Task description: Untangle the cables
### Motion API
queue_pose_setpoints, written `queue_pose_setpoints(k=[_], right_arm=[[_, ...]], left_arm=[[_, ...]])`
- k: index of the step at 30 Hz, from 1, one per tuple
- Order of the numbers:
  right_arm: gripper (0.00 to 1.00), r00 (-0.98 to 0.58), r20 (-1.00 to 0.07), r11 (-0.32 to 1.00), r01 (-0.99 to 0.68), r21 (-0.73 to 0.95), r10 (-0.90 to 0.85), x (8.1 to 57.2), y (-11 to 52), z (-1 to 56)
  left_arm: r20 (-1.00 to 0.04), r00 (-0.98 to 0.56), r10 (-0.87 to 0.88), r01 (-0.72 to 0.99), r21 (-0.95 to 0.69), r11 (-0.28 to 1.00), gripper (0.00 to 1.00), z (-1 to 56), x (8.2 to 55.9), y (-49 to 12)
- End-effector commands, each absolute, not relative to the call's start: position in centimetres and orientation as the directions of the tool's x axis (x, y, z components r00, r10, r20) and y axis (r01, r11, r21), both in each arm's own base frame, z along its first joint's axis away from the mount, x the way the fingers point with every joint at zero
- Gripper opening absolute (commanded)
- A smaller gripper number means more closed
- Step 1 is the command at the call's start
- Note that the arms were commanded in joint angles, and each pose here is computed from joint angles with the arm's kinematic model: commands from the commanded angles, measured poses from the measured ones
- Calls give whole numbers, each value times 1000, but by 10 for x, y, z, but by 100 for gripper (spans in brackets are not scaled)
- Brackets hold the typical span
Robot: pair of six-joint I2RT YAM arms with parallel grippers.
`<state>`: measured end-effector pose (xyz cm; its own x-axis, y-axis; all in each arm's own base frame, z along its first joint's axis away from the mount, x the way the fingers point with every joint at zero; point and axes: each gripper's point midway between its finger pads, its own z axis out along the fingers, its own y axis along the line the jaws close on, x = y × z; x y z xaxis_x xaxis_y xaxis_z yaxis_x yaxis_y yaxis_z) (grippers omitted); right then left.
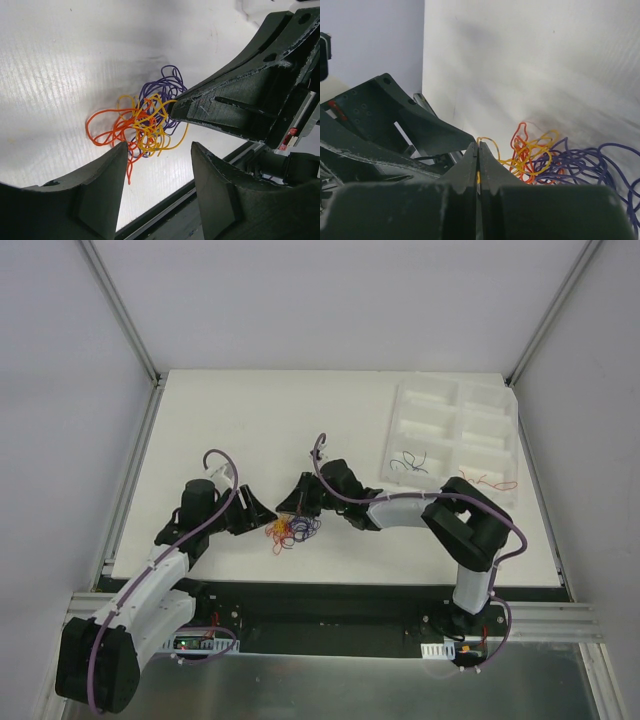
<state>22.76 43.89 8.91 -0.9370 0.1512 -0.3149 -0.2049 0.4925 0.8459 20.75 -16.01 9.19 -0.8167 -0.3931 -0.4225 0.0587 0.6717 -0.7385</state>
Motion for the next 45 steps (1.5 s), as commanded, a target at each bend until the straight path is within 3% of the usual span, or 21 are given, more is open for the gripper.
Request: queue_pose_setpoints(k=[1,5,9,12,20,25,34,40,45], right_arm=[[0,-920,-341,357,-259,898,192,227,448,133],[0,-913,-347,308,-274,911,215,226,435,164],[0,-906,-357,258,-297,919,229,223,421,199],[0,-892,-387,247,-330,911,233,220,415,223],[0,-871,-408,205,-361,910,275,214,409,278],[0,-862,-422,159,-392,906,280,205,413,310],[0,-786,-509,136,-495,858,350,193,390,387],[0,-651,-621,175,-615,769,437,187,353,451],[0,-570,-674,198,-675,710,471,183,332,483]], left_arm=[[-479,-785,-393,125,-743,657,52,105,213,-161],[-508,-769,-387,176,-751,637,54,115,213,-165],[-539,-739,-405,237,-771,592,72,134,212,-170],[-571,-715,-405,344,-790,508,79,157,208,-181],[-713,-598,-367,605,-702,376,77,213,204,-206],[-815,-480,-324,713,-578,397,78,231,204,-229],[-692,-650,-315,490,-698,523,50,162,232,-235],[-670,-668,-323,434,-703,563,44,132,225,-224],[-650,-696,-305,369,-688,625,29,107,220,-213]])
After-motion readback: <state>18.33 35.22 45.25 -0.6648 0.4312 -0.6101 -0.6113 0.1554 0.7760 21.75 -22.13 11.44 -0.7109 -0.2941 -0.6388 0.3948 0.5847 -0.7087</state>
